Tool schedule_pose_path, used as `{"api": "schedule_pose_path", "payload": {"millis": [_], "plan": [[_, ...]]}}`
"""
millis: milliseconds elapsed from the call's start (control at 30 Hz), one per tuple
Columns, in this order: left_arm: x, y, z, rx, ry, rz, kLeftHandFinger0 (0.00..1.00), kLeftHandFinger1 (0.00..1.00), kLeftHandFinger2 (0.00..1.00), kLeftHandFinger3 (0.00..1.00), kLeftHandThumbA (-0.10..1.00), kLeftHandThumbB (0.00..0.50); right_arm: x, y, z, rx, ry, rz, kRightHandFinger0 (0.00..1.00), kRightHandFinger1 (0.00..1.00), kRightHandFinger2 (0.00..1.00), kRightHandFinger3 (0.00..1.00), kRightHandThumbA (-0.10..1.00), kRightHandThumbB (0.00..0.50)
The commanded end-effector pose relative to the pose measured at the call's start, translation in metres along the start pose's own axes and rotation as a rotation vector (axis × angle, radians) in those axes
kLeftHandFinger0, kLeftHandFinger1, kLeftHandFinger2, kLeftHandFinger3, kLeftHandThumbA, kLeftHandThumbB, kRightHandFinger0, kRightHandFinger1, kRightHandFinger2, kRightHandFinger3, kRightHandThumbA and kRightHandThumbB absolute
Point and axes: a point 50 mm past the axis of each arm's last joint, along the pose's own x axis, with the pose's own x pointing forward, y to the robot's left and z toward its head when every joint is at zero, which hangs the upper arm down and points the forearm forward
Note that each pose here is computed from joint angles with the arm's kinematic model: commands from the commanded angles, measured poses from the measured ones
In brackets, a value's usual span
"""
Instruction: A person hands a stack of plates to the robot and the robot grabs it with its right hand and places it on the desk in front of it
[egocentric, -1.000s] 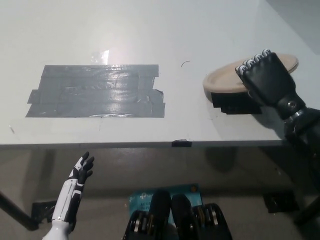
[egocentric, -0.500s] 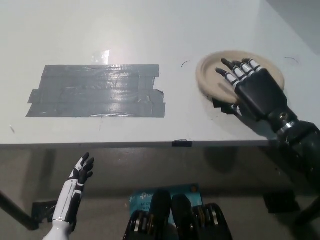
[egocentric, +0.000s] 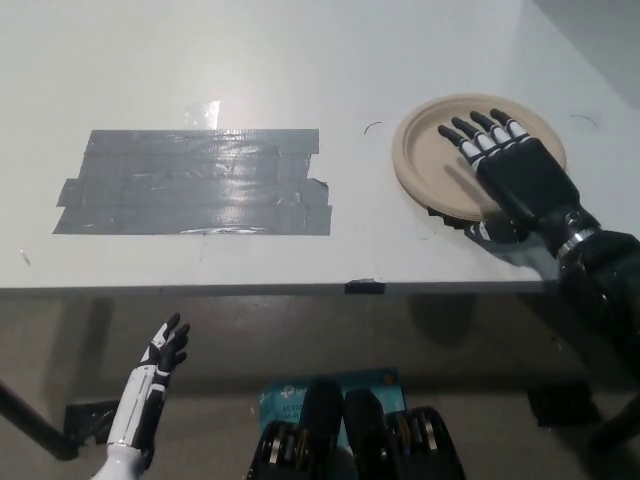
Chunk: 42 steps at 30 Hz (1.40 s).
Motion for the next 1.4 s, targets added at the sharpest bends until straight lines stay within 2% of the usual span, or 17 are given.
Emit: {"api": "schedule_pose_path", "payload": {"millis": [0, 167, 333, 433, 467, 500, 567, 600, 633, 700, 767, 967, 1067, 1167, 1300, 1333, 1367], "plan": [[0.025, 0.012, 0.034, 0.016, -0.147, -0.020, 1.00, 1.00, 1.00, 1.00, 1.00, 0.174, -0.020, -0.285, -0.004, 1.062, -0.537, 0.595, 1.00, 1.00, 1.00, 1.00, 1.00, 0.500], [0.028, 0.011, 0.035, 0.008, -0.148, -0.022, 0.99, 1.00, 1.00, 1.00, 1.00, 0.173, -0.028, -0.314, 0.000, 1.183, -0.689, 0.503, 1.00, 1.00, 1.00, 1.00, 1.00, 0.500], [0.030, 0.009, 0.037, -0.003, -0.150, -0.023, 0.99, 1.00, 1.00, 1.00, 1.00, 0.170, -0.048, -0.343, 0.003, 1.343, -0.814, 0.338, 1.00, 1.00, 1.00, 1.00, 1.00, 0.500], [0.033, 0.009, 0.039, 0.000, -0.158, -0.025, 0.98, 1.00, 1.00, 1.00, 1.00, 0.167, -0.082, -0.374, 0.002, 1.316, -0.883, 0.031, 1.00, 1.00, 1.00, 1.00, 1.00, 0.500], [0.033, 0.009, 0.039, 0.000, -0.158, -0.025, 0.98, 1.00, 1.00, 1.00, 1.00, 0.167, -0.082, -0.374, 0.002, 1.316, -0.883, 0.031, 1.00, 1.00, 1.00, 1.00, 1.00, 0.500], [0.038, 0.009, 0.042, -0.002, -0.167, -0.025, 0.99, 1.00, 1.00, 1.00, 1.00, 0.169, -0.101, -0.391, 0.003, 1.234, -0.877, -0.150, 1.00, 1.00, 1.00, 1.00, 1.00, 0.500], [0.049, 0.009, 0.048, -0.001, -0.183, -0.023, 1.00, 1.00, 1.00, 1.00, 1.00, 0.176, -0.125, -0.409, 0.005, 1.086, -0.858, -0.373, 1.00, 1.00, 1.00, 1.00, 1.00, 0.500], [0.052, 0.010, 0.050, -0.001, -0.188, -0.024, 1.00, 1.00, 1.00, 1.00, 1.00, 0.182, -0.135, -0.414, 0.006, 1.032, -0.852, -0.446, 1.00, 1.00, 1.00, 1.00, 1.00, 0.500], [0.052, 0.010, 0.050, -0.001, -0.188, -0.024, 1.00, 1.00, 1.00, 1.00, 1.00, 0.182, -0.135, -0.414, 0.006, 1.032, -0.852, -0.446, 1.00, 1.00, 1.00, 1.00, 1.00, 0.500], [0.068, 0.009, 0.059, -0.004, -0.210, -0.026, 1.00, 1.00, 1.00, 1.00, 1.00, 0.192, -0.160, -0.424, 0.007, 0.918, -0.835, -0.601, 1.00, 1.00, 1.00, 1.00, 1.00, 0.500], [0.073, 0.008, 0.063, -0.008, -0.219, -0.026, 1.00, 1.00, 1.00, 1.00, 1.00, 0.191, -0.171, -0.423, 0.008, 0.870, -0.821, -0.659, 1.00, 1.00, 1.00, 1.00, 1.00, 0.500], [0.075, 0.009, 0.067, 0.001, -0.223, -0.016, 1.00, 1.00, 1.00, 1.00, 1.00, 0.186, -0.203, -0.379, 0.024, 0.813, -0.815, -0.723, 1.00, 1.00, 1.00, 1.00, 1.00, 0.500], [0.072, 0.008, 0.066, 0.000, -0.222, -0.022, 1.00, 1.00, 1.00, 1.00, 1.00, 0.184, -0.215, -0.329, 0.044, 0.941, -0.833, -0.700, 1.00, 1.00, 1.00, 1.00, 1.00, 0.500], [0.069, 0.006, 0.064, -0.004, -0.217, -0.029, 1.00, 1.00, 1.00, 1.00, 1.00, 0.181, -0.224, -0.270, 0.067, 1.087, -0.786, -0.696, 1.00, 1.00, 1.00, 1.00, 1.00, 0.500], [0.062, 0.006, 0.058, -0.005, -0.205, -0.028, 1.00, 1.00, 1.00, 1.00, 1.00, 0.194, -0.239, -0.216, 0.091, 1.276, -0.715, -0.697, 1.00, 1.00, 1.00, 1.00, 1.00, 0.500], [0.062, 0.006, 0.058, -0.005, -0.205, -0.028, 1.00, 1.00, 1.00, 1.00, 1.00, 0.194, -0.239, -0.216, 0.091, 1.276, -0.715, -0.697, 1.00, 1.00, 1.00, 1.00, 1.00, 0.500], [0.057, 0.005, 0.055, -0.006, -0.196, -0.033, 1.00, 1.00, 1.00, 1.00, 1.00, 0.202, -0.246, -0.196, 0.095, 1.329, -0.659, -0.698, 1.00, 1.00, 1.00, 1.00, 1.00, 0.500]]}}
